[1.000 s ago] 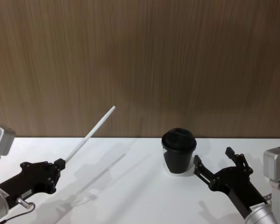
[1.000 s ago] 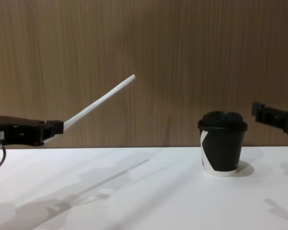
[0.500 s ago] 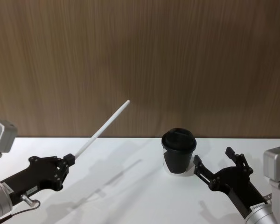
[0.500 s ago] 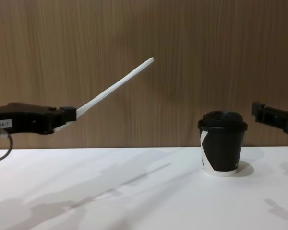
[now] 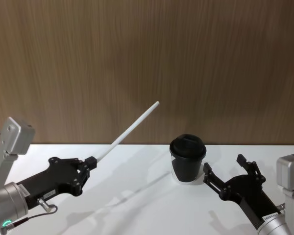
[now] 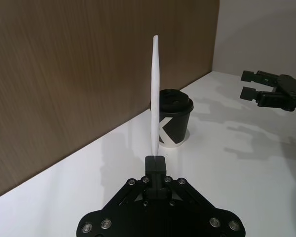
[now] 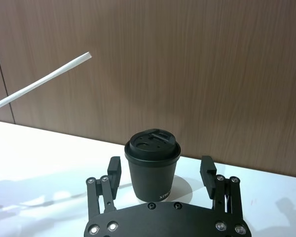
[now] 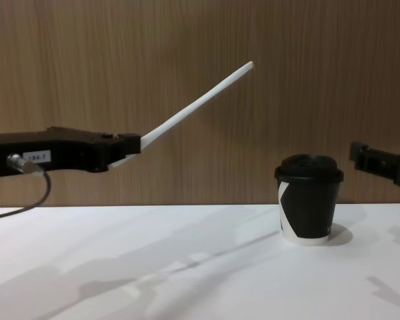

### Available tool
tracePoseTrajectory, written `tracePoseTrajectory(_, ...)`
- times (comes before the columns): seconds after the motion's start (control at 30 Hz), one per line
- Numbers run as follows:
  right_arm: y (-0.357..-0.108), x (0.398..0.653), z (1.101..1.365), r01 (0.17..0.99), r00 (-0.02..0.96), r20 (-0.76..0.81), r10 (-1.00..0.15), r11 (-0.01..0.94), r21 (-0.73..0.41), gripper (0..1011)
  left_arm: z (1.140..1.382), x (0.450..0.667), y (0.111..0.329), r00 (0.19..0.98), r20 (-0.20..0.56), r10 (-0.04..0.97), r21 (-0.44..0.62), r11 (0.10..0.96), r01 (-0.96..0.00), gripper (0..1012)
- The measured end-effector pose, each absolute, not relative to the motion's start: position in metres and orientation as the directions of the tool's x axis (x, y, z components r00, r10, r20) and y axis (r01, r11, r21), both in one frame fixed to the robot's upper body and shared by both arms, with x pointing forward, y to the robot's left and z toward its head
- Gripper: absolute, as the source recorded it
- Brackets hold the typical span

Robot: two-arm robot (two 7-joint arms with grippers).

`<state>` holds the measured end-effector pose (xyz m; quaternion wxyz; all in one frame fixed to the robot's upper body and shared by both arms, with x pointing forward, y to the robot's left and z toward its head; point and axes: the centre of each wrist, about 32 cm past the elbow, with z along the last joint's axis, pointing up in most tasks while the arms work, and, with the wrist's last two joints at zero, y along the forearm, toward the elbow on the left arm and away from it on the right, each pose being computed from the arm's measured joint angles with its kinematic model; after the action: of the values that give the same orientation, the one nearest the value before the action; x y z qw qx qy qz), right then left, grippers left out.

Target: Pick up the straw with one hand, pass it to the other hand, and insert it into the cup.

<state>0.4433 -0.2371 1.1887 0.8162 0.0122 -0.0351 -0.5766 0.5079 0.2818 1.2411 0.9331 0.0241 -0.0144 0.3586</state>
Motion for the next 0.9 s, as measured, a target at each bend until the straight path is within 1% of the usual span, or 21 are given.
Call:
tracePoseTrajectory(0.4, -0.237, 0.443, 1.189, 0.940, 0.333, 0.043, -0.942, 0.335, 0.060, 1001, 1.244, 0.515, 0.272, 0.774, 0.055, 0.630, 0.019, 0.775, -0.632, 0)
tracePoseTrajectory(0.9, -0.237, 0.443, 1.189, 0.940, 0.334, 0.042, -0.942, 0.336, 0.061, 1001, 1.246, 0.518, 0.267, 0.787, 0.059, 0.614, 0.013, 0.788, -0.615, 0)
